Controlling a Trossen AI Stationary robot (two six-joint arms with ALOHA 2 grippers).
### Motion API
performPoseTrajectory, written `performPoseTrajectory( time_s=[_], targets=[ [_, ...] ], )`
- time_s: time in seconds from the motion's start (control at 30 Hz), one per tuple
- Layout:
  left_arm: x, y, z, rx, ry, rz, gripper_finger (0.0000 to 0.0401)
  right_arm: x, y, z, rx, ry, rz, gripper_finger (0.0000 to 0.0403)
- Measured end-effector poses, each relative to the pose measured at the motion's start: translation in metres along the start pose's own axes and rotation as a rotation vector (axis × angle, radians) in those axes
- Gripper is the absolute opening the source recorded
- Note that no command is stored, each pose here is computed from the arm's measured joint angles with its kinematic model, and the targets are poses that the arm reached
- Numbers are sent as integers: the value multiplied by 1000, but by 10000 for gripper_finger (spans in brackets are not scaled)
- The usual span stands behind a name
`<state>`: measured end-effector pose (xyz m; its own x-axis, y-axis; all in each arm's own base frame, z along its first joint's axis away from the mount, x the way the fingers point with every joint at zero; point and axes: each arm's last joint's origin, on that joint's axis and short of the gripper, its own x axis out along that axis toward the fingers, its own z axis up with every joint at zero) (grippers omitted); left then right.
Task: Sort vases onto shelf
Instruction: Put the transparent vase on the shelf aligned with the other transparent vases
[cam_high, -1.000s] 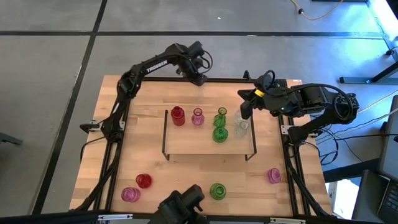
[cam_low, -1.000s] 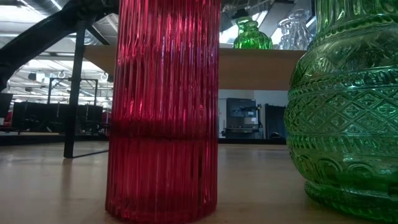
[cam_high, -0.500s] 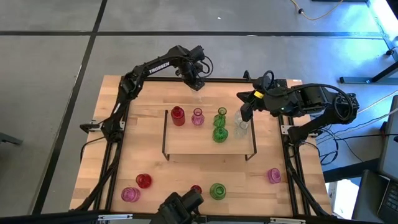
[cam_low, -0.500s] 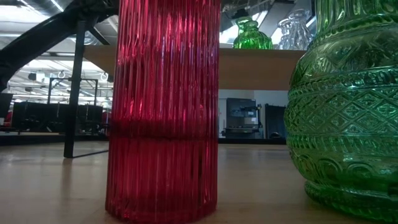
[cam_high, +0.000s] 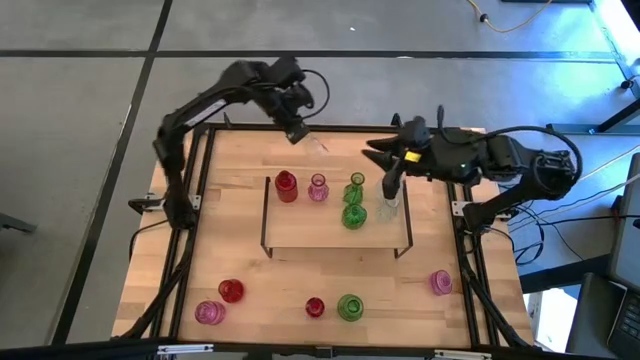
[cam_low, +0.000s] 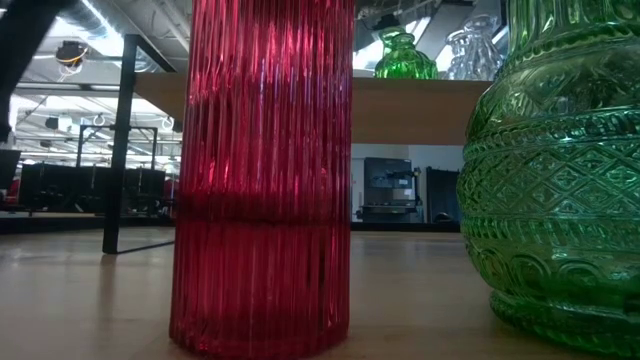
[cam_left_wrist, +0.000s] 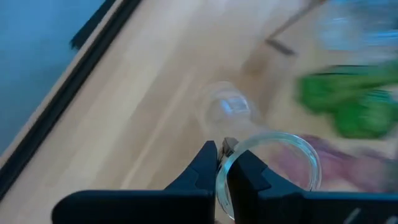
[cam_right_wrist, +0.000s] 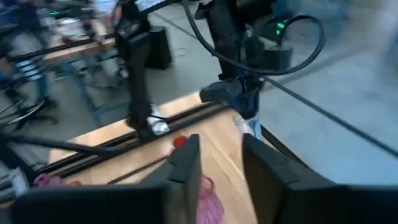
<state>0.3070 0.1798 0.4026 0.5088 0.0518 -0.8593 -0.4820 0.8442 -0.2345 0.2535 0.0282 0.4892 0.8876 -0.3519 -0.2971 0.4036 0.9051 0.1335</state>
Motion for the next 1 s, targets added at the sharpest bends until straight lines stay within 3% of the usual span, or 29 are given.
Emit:
performPoseTrajectory(
  time_s=[0.23,0.43,0.7,1.0],
  targets=[
    [-60,-65,-30,49,-159,-61,10,43,7,-4,-141,51,188,195],
    [-70,-103,-44,56,-218,-95,10,84,15,-19,-243,120,265,224],
    [-70,-110,-48,52,-261,45,10,92,14,-17,-291,74,178,221],
    [-71,-126,-47,114,-295,-58,10,92,14,-13,-282,33,190,221]
  ],
)
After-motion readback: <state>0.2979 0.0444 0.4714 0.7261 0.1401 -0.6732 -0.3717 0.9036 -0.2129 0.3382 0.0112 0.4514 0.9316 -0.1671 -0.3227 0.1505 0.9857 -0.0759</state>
